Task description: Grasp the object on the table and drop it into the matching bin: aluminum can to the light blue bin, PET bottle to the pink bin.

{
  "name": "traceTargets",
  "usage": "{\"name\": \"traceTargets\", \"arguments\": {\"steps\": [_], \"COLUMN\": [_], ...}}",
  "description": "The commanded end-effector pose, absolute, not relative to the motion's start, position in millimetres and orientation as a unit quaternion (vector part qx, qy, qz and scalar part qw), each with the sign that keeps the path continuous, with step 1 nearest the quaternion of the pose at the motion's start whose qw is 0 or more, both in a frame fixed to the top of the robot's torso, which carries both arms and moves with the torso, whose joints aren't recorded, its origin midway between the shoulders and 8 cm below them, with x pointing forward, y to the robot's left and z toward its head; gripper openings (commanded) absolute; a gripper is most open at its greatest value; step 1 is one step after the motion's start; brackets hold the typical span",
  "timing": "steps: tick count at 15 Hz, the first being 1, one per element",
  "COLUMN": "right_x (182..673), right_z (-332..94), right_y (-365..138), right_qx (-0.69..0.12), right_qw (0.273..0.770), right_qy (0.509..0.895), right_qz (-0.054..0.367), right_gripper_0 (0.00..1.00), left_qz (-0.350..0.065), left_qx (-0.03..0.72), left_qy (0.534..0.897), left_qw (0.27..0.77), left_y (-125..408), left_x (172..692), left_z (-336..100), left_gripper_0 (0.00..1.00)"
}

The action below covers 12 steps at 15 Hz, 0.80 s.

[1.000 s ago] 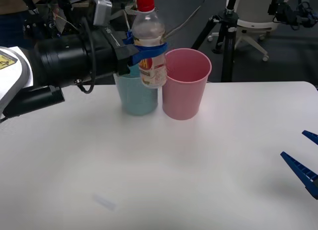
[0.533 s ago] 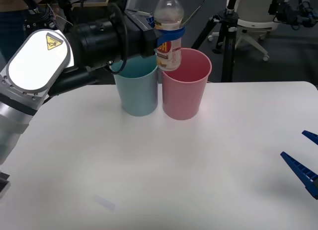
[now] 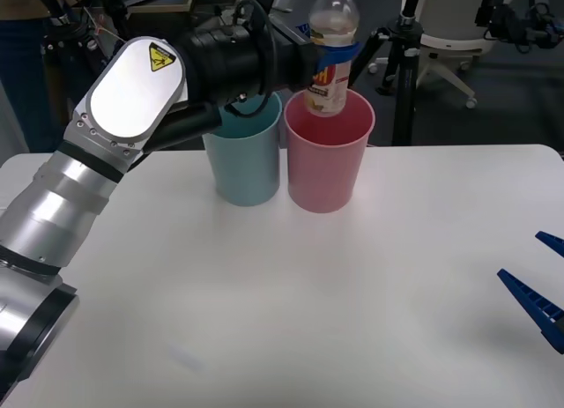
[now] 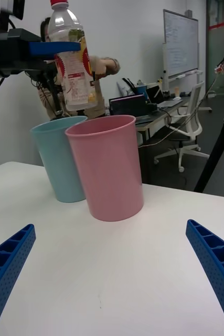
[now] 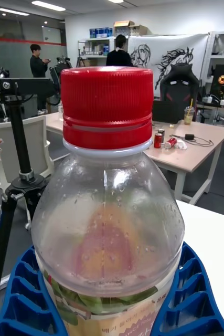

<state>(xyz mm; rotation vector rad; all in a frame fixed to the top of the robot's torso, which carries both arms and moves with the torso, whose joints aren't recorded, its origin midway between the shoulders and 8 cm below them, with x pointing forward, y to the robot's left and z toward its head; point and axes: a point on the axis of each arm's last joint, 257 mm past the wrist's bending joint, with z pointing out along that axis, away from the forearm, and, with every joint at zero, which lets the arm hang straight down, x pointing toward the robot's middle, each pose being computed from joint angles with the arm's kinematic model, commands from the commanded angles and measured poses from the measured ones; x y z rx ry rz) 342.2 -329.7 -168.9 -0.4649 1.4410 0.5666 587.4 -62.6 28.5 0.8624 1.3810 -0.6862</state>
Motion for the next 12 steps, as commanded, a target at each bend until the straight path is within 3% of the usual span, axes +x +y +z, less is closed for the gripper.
{"name": "traceTargets", "arguments": {"steps": [1,12], "right_x": [342.3,342.3], "right_z": [-168.9,-168.9], "right_y": [-329.7,-329.7], "right_qx": [-0.208,-0.208], "right_qw": [0.691,0.691], "right_qy": [0.645,0.645], "right_qz": [0.253,0.253], "right_gripper_0": [1.00,1.00], "left_qz": [-0.301,-0.297], "left_qx": [0.377,0.355], "left_qy": [0.606,0.620], "left_qw": [0.633,0.634], "left_y": [-74.4,-83.9], "left_x": [590.1,604.2], "left_z": [28.4,24.1], "left_gripper_0": [0.02,0.02]}}
